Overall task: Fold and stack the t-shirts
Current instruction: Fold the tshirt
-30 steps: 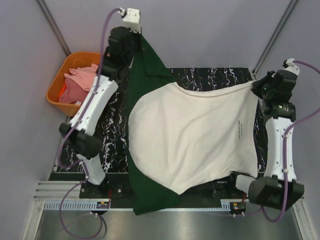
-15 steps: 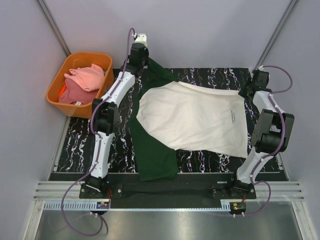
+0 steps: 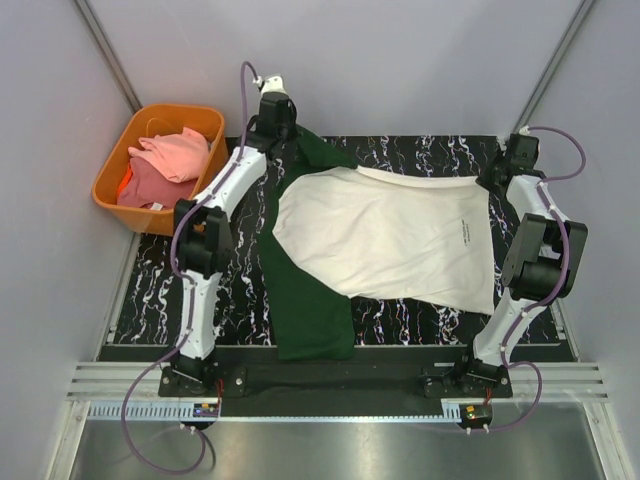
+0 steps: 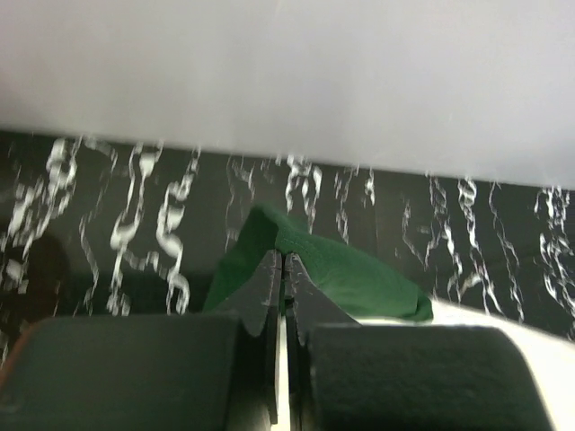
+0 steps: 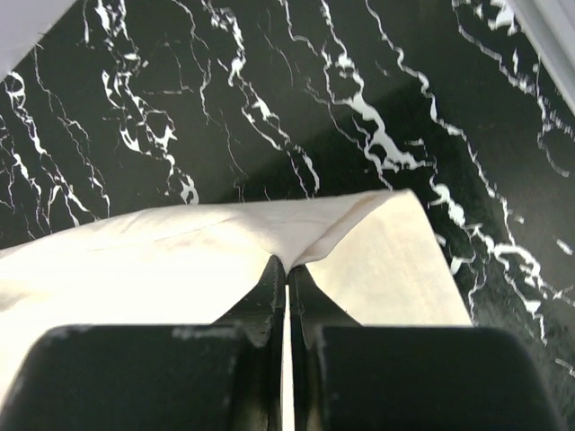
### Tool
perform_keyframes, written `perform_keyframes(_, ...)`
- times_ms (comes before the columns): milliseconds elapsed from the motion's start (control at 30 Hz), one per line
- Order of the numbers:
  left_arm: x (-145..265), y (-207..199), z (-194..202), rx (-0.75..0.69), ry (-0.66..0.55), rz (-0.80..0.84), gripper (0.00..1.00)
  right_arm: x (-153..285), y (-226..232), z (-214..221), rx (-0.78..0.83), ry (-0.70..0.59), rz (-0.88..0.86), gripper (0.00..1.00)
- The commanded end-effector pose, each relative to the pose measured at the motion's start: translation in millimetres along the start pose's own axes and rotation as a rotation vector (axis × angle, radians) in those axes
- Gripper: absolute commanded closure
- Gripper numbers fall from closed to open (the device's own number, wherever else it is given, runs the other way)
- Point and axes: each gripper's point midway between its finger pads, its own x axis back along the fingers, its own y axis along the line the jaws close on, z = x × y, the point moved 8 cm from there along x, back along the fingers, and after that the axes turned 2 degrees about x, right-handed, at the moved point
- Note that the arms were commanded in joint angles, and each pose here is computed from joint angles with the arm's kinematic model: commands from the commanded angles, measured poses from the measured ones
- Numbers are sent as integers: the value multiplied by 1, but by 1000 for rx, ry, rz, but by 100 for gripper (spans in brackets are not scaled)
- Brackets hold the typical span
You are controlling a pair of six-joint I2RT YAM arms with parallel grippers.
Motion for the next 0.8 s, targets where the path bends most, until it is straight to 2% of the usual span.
perform_keyframes(0, 63, -9, -48, 113, -49, 30, 100, 10, 6, -7, -57, 19, 2, 100)
perform_keyframes(133, 111, 5, -34, 146, 38, -24, 100, 12, 4, 0, -74, 64, 23, 100)
perform_keyframes(333, 160, 10, -9, 168, 143, 3, 100, 13, -3, 4, -60, 94, 69, 100)
perform_keyframes(433, 177, 14, 16, 164, 219, -16, 100, 11, -6, 3, -64, 101, 84, 100)
perform_keyframes(767, 213, 22, 45, 202, 320, -54, 100, 13, -20, -4, -65, 124, 109, 100)
